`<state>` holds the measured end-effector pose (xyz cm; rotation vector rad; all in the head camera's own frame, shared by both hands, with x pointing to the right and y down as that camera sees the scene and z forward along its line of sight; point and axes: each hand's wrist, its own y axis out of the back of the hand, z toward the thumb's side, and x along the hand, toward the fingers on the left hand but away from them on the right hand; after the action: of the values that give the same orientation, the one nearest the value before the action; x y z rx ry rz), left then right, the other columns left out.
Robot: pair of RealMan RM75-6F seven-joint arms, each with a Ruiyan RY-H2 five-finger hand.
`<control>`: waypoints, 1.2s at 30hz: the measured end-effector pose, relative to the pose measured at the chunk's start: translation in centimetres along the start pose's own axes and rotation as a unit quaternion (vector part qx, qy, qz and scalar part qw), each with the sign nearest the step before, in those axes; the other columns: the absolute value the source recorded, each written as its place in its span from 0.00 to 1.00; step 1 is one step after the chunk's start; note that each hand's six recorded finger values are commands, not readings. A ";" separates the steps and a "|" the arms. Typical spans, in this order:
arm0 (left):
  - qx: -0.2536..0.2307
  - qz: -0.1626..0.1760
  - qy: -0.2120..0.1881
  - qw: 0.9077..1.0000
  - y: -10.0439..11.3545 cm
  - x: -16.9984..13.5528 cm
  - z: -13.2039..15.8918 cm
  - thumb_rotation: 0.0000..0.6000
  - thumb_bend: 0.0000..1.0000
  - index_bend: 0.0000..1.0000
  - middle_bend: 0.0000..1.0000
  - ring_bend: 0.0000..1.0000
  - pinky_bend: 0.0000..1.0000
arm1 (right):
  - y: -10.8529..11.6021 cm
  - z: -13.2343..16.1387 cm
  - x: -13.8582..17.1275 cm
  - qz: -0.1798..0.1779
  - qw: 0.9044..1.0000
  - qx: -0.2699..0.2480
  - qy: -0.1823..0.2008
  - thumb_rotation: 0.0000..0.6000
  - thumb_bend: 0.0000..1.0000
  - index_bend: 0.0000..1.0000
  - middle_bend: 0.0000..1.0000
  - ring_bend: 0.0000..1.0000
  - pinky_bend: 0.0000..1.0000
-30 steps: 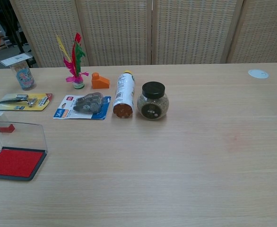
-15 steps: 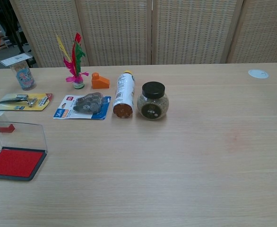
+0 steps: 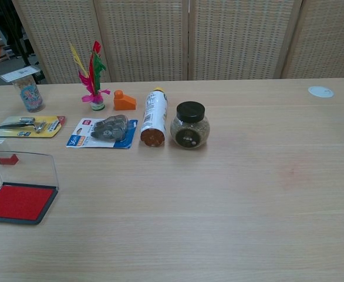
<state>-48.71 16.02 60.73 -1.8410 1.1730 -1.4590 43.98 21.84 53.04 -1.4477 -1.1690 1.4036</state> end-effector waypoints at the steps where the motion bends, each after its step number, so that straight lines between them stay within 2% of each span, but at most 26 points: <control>1: -0.001 -0.009 0.000 1.000 -0.2 0.7 0.1 1.00 0.05 0.15 1.00 0.98 0.96 | -0.1 0.0 -0.1 0.002 1.000 0.000 -0.001 1.00 0.00 0.00 0.00 0.00 0.00; 7: 0.003 -0.049 0.008 0.999 -1.1 4.7 0.2 1.00 0.12 0.34 1.00 0.98 0.96 | -0.5 -0.2 -0.4 0.007 1.000 0.003 -0.006 1.00 0.00 0.00 0.00 0.00 0.00; 13: 0.018 -0.064 0.022 0.998 -2.1 8.5 -0.2 1.00 0.18 0.39 1.00 0.98 0.96 | -0.8 -0.5 -0.6 0.014 1.000 0.003 -0.014 1.00 0.00 0.00 0.00 0.00 0.00; 18: 0.022 -0.086 0.038 0.995 -4.1 11.0 -0.1 1.00 0.24 0.41 1.00 0.98 0.96 | -0.9 -0.8 -0.9 0.017 1.000 -0.002 -0.020 1.00 0.00 0.00 0.00 0.00 0.00; 28: 0.032 -0.105 0.051 0.993 -6.1 12.0 -0.3 1.00 0.25 0.47 1.00 0.98 0.96 | -0.9 -1.1 -1.1 0.019 0.999 -0.008 -0.024 1.00 0.00 0.00 0.00 0.00 0.00; 36: 0.038 -0.101 0.051 0.993 -6.5 12.2 -0.4 1.00 0.28 0.48 1.00 0.98 0.96 | -1.0 -1.1 -1.1 0.021 0.999 -0.008 -0.023 1.00 0.00 0.00 0.00 0.00 0.00</control>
<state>-46.42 8.83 72.28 -1.8957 0.9851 -1.7037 45.01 21.15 54.32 -1.4646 -1.1882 1.4666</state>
